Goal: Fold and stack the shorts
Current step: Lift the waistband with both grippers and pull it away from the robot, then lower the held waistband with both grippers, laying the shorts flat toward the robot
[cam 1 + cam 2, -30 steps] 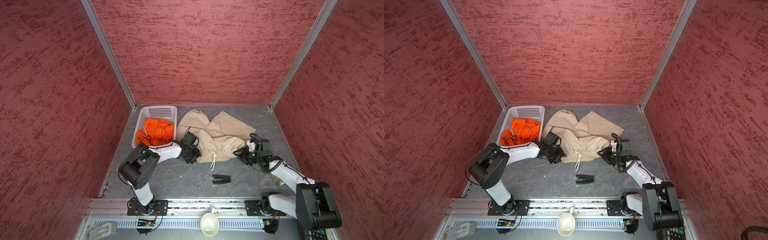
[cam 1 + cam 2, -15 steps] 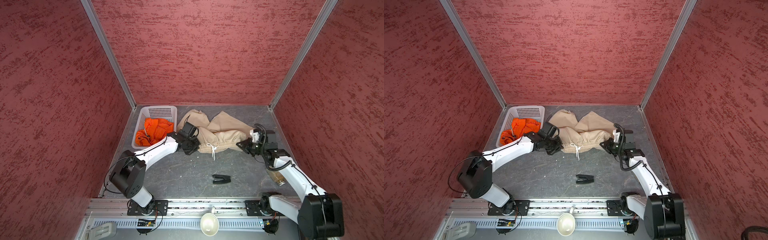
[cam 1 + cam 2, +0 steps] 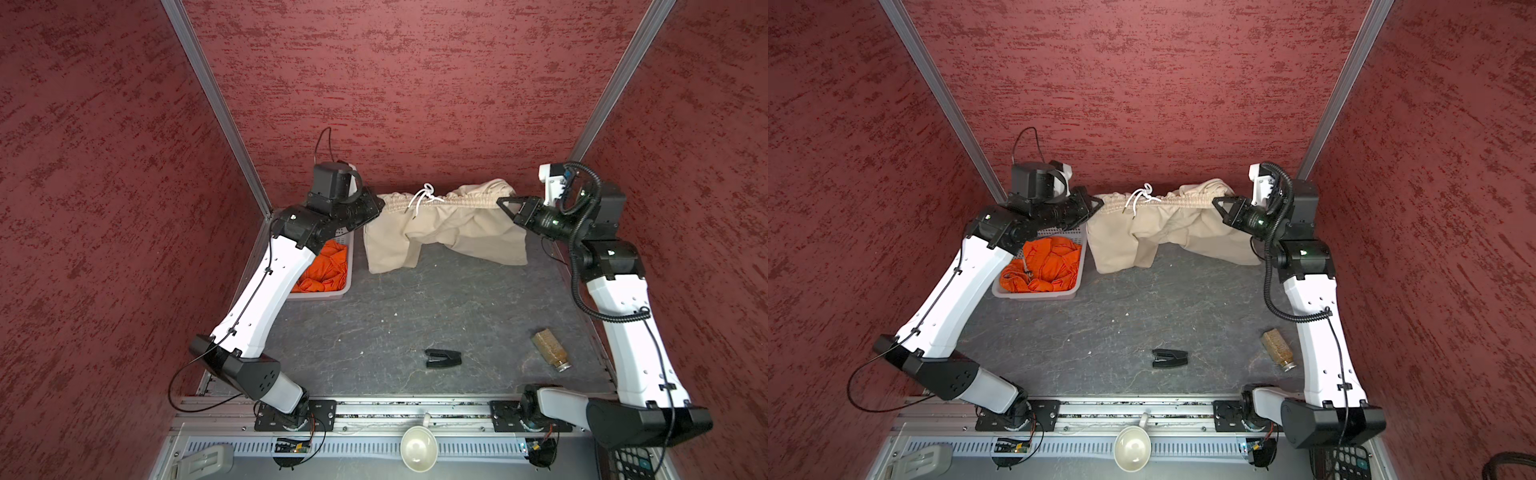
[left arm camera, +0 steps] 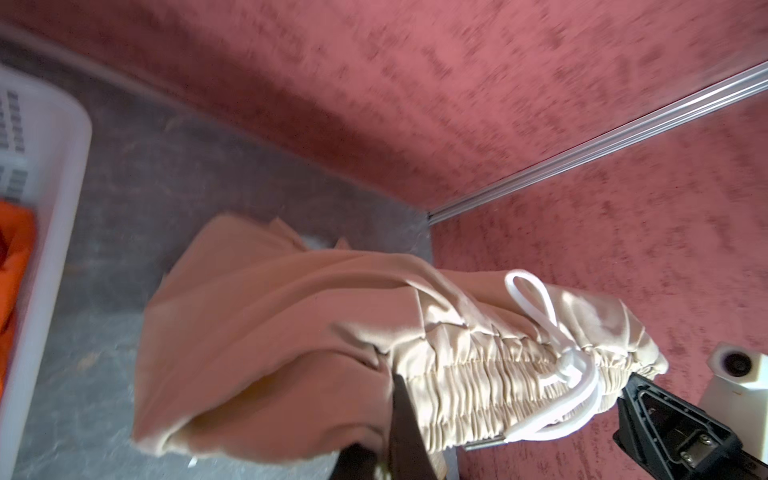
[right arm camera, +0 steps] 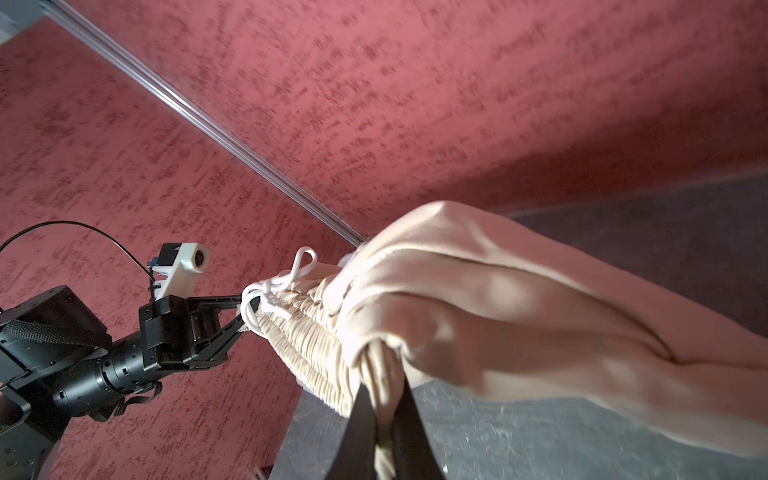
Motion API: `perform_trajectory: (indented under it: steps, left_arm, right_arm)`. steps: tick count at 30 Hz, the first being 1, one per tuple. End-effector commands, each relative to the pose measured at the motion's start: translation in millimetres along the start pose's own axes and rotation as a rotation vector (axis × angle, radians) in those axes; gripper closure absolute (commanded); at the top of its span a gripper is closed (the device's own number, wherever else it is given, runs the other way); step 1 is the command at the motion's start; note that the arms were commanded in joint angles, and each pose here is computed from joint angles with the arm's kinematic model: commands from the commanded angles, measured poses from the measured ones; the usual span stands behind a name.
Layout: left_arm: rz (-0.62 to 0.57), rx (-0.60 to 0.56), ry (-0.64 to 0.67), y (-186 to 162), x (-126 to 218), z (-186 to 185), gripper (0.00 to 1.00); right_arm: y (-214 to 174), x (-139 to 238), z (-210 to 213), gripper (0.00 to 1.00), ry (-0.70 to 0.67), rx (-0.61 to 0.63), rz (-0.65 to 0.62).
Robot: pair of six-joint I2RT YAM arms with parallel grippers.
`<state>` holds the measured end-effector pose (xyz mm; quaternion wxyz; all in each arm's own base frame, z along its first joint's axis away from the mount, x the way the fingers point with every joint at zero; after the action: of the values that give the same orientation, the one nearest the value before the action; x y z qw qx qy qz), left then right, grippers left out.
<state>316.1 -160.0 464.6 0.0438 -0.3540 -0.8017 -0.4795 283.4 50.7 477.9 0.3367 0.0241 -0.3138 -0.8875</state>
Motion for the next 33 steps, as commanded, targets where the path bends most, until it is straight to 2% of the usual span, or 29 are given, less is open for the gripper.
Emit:
perform_trajectory:
  steps: [1,6,12,17,22,25,28,31,33]
  left_arm:
    - [-0.105,-0.116,0.093,21.3,37.0,2.7,1.0]
    - [-0.168,-0.163,0.024,26.9,73.0,-12.0,1.0]
    - [-0.14,-0.165,0.065,12.5,88.9,-3.8,1.0]
    - [-0.126,-0.181,0.059,22.5,60.3,7.4,1.0]
    - [-0.122,-0.215,0.017,54.2,-1.8,18.4,1.0]
    - [-0.123,-0.213,-0.008,78.5,-36.1,24.2,1.0]
    - [-0.2,-0.235,-0.059,105.7,-53.7,24.2,1.0]
    - [-0.305,-0.238,-0.15,127.3,-48.8,16.7,1.0]
    - [-0.34,-0.279,-0.199,130.1,-39.0,5.4,1.0]
  right_arm:
    - [16.4,25.3,30.9,1.0,0.03,0.103,-0.082]
    - [9.5,58.1,63.9,1.0,0.09,0.146,-0.125]
    - [-17.4,81.9,60.7,1.0,0.032,0.07,-0.102]
    - [-7.5,58.9,36.3,1.0,-0.048,-0.035,-0.106]
    - [25.9,4.5,5.9,1.0,-0.076,-0.081,-0.093]
    - [52.3,-27.3,-2.4,1.0,-0.054,-0.055,-0.095]
    - [80.4,-49.9,2.5,1.0,-0.014,0.015,-0.109]
    - [103.7,-54.4,23.6,1.0,0.022,0.098,-0.12]
    - [110.1,-43.2,42.3,1.0,0.031,0.163,-0.142]
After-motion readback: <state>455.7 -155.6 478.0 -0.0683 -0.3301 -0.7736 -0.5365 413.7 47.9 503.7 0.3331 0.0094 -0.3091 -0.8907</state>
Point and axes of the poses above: each gripper's point midway between its finger pads, its own x axis back along the fingers, its own z axis along the line the jaws close on, y = z × x, the point moved 9 cm from there along x, back along the fingers, and after that the axes turned 14 degrees about -x, right-handed, at the moved point
